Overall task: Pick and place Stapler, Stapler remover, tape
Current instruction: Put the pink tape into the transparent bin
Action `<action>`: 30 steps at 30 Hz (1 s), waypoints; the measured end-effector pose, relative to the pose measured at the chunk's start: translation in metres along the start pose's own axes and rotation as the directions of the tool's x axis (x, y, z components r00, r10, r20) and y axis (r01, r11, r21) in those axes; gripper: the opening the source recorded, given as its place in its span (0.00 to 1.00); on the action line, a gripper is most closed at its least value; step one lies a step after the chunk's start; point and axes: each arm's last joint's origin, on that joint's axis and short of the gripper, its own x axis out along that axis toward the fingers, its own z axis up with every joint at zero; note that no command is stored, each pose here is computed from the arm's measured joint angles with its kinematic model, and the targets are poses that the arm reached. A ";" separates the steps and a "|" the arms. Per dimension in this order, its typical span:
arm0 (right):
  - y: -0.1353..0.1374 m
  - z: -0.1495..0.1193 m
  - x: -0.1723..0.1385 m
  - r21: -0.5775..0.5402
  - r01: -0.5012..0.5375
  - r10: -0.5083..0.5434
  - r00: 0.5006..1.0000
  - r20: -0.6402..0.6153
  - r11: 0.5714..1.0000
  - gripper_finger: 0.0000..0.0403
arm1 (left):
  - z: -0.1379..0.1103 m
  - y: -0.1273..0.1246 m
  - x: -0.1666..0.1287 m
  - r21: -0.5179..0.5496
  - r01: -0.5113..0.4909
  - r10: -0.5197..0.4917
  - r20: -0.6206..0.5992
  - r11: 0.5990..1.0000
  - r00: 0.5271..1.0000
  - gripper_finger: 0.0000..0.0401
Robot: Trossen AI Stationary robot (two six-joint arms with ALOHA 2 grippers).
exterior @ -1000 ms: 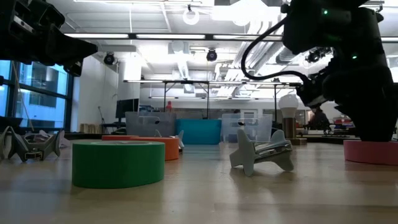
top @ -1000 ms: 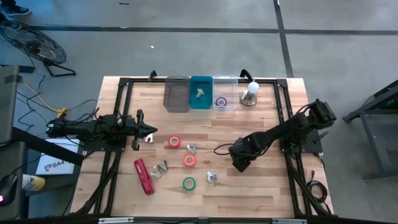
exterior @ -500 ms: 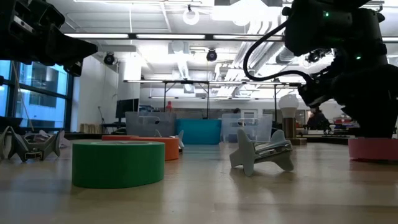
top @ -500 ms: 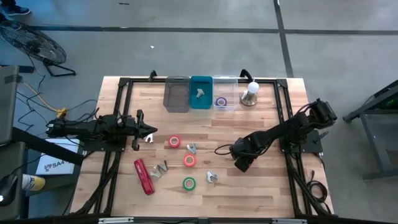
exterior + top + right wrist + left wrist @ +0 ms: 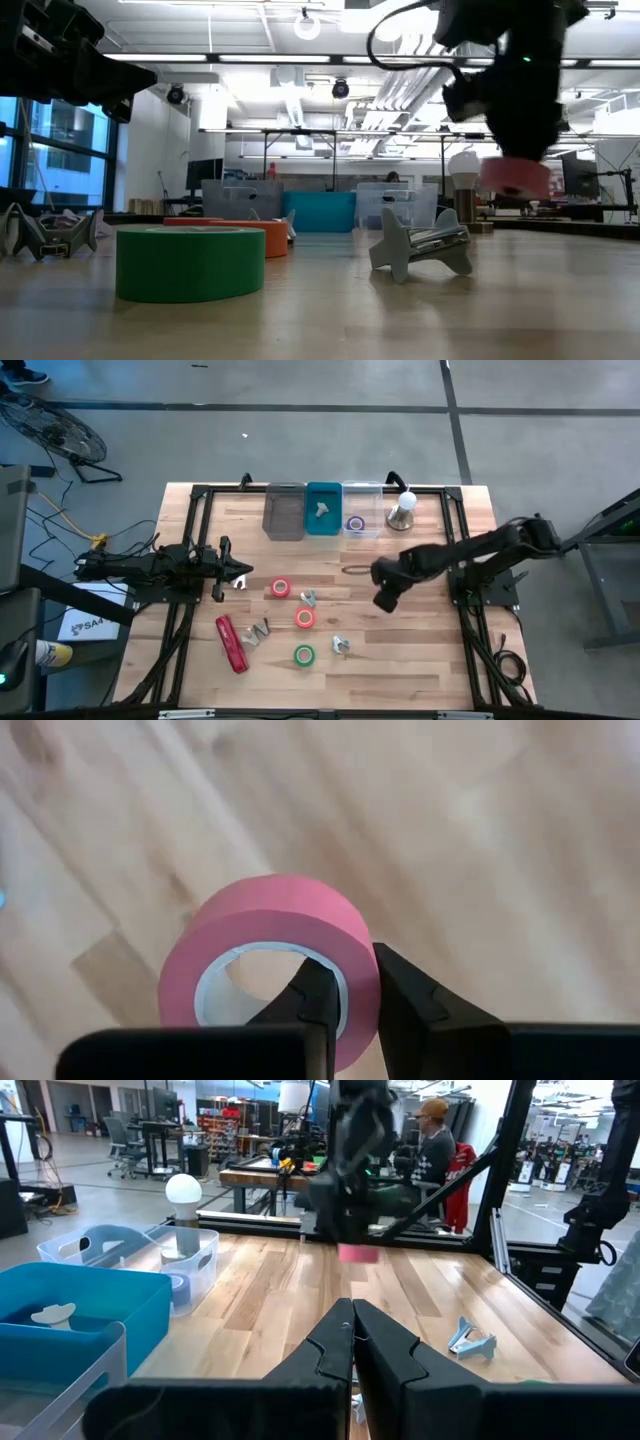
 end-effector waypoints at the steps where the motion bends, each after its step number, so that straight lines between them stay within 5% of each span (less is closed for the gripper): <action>1: -0.003 0.005 -0.006 -0.018 0.003 -0.002 1.000 0.017 1.000 0.09 | 0.000 0.000 0.000 0.000 0.000 0.000 0.000 1.000 1.000 0.01; 13: -0.045 0.078 -0.078 -0.205 0.140 -0.086 0.963 0.254 0.969 0.09 | 0.000 0.000 0.000 0.000 0.000 0.000 0.000 1.000 1.000 0.01; 19: -0.076 0.108 -0.090 -0.142 0.231 -0.173 0.927 0.333 0.963 0.09 | 0.000 0.000 0.000 0.000 0.000 0.000 0.000 1.000 1.000 0.01; 30: -0.130 0.183 -0.066 0.116 0.279 -0.301 0.908 0.293 0.953 0.09 | 0.000 0.000 0.000 0.000 0.000 0.000 0.000 1.000 1.000 0.01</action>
